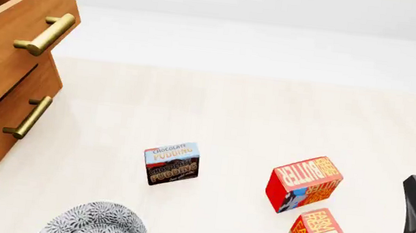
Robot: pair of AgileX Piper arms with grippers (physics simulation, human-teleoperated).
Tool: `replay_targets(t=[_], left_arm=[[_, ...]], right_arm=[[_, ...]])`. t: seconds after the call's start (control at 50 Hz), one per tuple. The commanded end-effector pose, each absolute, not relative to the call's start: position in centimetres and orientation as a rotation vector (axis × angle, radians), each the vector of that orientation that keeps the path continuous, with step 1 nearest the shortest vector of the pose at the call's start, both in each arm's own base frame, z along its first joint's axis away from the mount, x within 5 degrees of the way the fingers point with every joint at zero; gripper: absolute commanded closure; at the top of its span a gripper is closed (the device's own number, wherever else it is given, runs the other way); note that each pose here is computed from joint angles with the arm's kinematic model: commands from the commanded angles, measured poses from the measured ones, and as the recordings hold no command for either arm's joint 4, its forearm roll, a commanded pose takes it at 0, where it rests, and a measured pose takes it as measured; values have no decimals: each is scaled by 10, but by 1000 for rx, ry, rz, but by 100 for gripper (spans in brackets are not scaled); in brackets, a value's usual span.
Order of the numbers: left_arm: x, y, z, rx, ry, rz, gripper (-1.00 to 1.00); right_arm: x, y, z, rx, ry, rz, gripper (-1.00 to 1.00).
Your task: Put the chocolate pudding in the top drawer of the cabinet and close it.
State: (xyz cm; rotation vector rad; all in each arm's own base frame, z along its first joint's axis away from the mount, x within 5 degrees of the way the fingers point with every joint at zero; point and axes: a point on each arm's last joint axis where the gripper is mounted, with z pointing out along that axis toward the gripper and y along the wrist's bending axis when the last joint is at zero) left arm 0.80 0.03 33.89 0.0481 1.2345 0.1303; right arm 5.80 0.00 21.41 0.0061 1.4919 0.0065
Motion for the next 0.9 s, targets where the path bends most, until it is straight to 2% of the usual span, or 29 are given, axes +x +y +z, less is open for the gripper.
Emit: replay_targets(t=[0.02, 0.38, 0.62, 0.74, 0.82, 0.9], left_arm=[[-10, -1, 368, 49, 1198, 170, -100], [-14, -1, 429, 39, 1197, 146, -100], [-8, -1, 469, 22, 1243, 228, -100], [-6, -1, 487, 3, 1263, 214, -100], [5, 0, 495, -35, 1327, 120, -100], [-2, 0, 505, 4, 1316, 198, -100]], right_arm=[[58, 0, 214, 6, 1492, 6, -100], [58, 0, 214, 6, 1492, 6, -100], [58, 0, 215, 6, 1492, 7, -100], [58, 0, 214, 6, 1492, 7, -100], [58, 0, 214, 6, 1492, 7, -100], [58, 0, 214, 6, 1492, 7, -100]])
